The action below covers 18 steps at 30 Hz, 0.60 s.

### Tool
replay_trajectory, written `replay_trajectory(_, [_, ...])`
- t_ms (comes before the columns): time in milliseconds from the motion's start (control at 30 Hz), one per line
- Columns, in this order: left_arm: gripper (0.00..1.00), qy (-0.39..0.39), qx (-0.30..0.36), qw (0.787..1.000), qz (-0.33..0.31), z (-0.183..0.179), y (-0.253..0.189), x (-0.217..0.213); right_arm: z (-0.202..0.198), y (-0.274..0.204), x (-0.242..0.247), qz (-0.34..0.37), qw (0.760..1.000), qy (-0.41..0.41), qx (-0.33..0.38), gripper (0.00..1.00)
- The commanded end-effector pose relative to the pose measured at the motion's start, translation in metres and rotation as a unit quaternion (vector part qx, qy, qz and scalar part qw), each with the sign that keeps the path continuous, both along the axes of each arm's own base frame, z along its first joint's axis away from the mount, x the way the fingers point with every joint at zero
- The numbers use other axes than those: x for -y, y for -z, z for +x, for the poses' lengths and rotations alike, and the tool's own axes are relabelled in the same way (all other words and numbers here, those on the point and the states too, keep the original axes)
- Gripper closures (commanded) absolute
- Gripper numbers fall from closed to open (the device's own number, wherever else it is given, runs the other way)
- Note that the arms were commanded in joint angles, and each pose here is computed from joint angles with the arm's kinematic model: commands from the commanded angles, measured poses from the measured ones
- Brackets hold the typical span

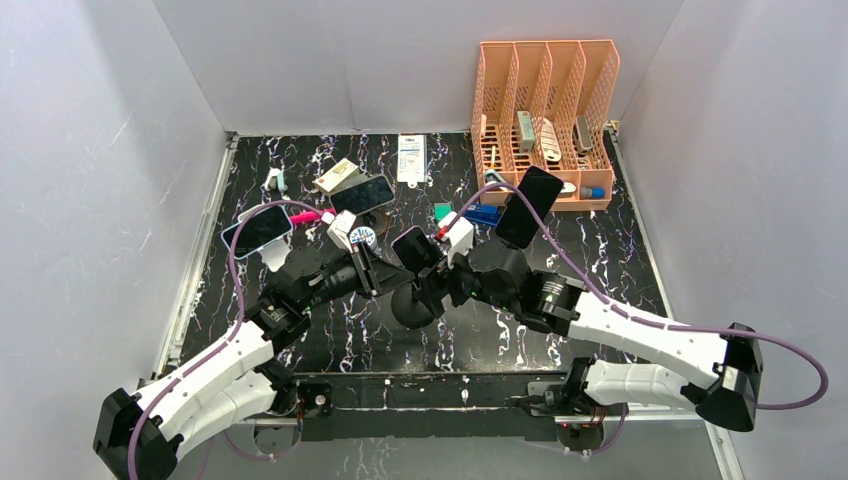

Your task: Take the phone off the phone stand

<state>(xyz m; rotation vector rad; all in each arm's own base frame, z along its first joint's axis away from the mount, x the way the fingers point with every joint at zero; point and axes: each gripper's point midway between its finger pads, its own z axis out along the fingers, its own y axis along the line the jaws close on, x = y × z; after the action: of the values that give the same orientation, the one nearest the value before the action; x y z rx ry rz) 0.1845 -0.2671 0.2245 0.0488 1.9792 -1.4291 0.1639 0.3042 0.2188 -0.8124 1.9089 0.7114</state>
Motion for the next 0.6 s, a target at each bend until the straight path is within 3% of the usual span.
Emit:
replay_trajectory(0, [1.0,-0.014,-0.027,0.999,0.01,0.002,0.004,-0.002,0.002,-0.012,-0.014,0.003,1.0,-0.021,0.012,0.01])
replay_trajectory(567, [1.0,-0.011,-0.031,0.999,0.018,0.0,0.006,-0.003,0.02,-0.011,-0.02,0.015,0.999,0.02,0.027,0.01])
